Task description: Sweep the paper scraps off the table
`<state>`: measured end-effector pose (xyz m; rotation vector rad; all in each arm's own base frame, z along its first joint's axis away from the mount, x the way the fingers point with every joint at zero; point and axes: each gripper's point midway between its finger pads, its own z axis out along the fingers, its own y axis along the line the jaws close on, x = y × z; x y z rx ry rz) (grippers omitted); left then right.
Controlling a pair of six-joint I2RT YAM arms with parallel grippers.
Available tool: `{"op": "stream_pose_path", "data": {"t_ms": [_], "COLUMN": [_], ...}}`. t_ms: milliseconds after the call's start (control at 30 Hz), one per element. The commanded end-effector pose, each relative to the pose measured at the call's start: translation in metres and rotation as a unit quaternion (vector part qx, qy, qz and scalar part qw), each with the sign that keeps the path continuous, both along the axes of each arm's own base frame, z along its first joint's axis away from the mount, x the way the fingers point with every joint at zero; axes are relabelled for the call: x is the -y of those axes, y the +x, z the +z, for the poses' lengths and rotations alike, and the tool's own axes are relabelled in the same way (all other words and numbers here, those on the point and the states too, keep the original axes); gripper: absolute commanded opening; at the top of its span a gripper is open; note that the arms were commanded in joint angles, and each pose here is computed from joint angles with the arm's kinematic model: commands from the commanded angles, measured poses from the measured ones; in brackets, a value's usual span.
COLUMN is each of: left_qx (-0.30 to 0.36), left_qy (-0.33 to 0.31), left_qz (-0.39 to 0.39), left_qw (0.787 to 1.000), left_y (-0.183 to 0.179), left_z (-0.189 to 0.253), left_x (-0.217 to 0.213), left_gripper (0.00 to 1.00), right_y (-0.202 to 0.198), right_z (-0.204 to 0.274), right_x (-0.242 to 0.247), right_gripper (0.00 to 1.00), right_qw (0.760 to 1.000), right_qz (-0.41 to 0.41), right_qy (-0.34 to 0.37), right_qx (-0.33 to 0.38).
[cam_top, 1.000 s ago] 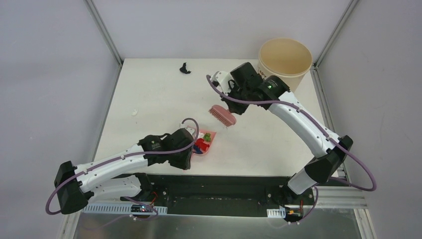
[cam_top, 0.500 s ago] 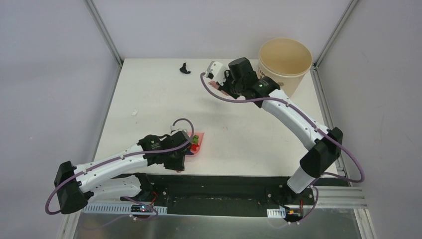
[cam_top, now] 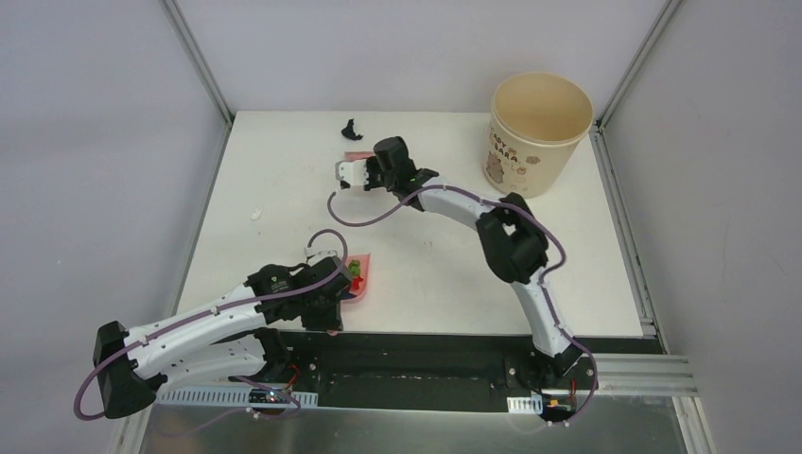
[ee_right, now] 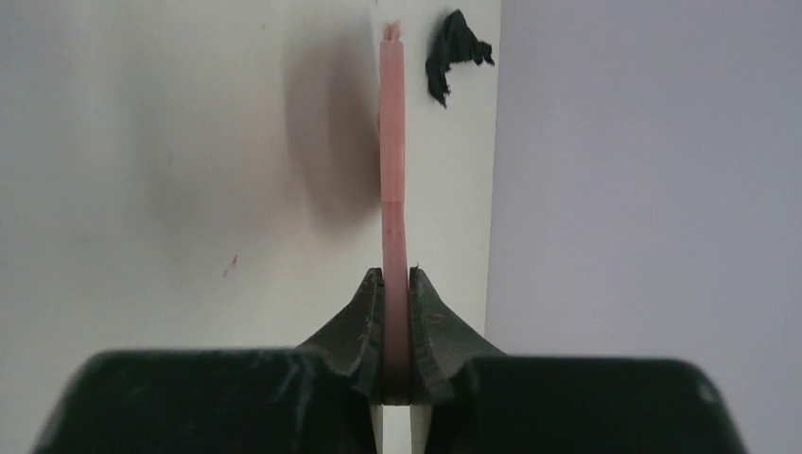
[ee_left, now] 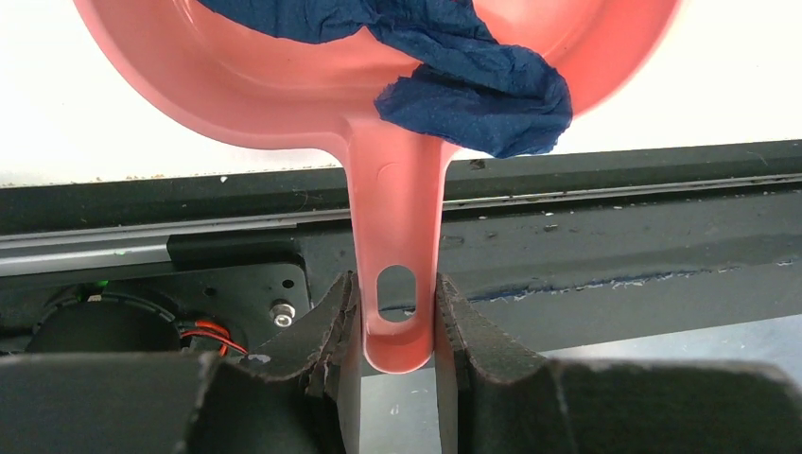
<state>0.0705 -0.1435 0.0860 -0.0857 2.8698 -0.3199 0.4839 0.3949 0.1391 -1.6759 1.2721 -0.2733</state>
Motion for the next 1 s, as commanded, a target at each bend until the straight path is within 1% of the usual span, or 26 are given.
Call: {"op": "stream_pose_path", "data": {"t_ms": [0,133,300,400,533,633,733,900,967], "left_qx": [-0.013,-0.023,-0.029,-0.028,-0.034,-0.037,-0.04,-0.053,-0.059], "left_qy": [-0.007,-0.011,-0.007,-0.005,-0.008,-0.01,-0.013,-0.011,-0.013], "left_qz": [0.012,0.008,-0.003,-0.006,-0.01,-0.014,-0.016,-0.03,-0.034], "left_qw": [1.0,1.0,1.0,1.0,0.999,0.999,0.999,0.998,0.998], "left_y": [-0.004,-0.007,-0.008,-0.008,-0.009,-0.009,-0.009,-0.009,-0.01], "left_z": [-0.006,-0.011,-0.014,-0.015,-0.017,-0.019,-0.023,-0.026,-0.024], "left_x": [0.004,0.007,0.008,0.008,0.012,0.014,0.017,0.024,0.027], "left_gripper": [0.0,0.0,0.0,0.0,0.0,0.0,0.0,0.0,0.0], "right_y": [0.055,0.081,0.077,0.079,0.092,0.103,0.109,0.106,0.109], "right_z": [0.052,0.055,0.046,0.059,0.09,0.099,0.087,0.036,0.023], "right_x": [-0.053,-0.076,-0.091,-0.094,-0.095,-0.1,-0.108,-0.118,-0.118], "right_gripper": [0.0,0.0,0.0,0.0,0.0,0.0,0.0,0.0,0.0], "right_qw": [0.986,0.976,0.974,0.97,0.959,0.95,0.94,0.939,0.938], "right_qz": [0.031,0.03,0.071,0.079,0.079,0.095,0.125,0.181,0.188], "right_qy": [0.054,0.073,0.091,0.122,0.173,0.193,0.193,0.149,0.14], "right_qx": [0.156,0.203,0.193,0.196,0.209,0.228,0.253,0.251,0.253]}}
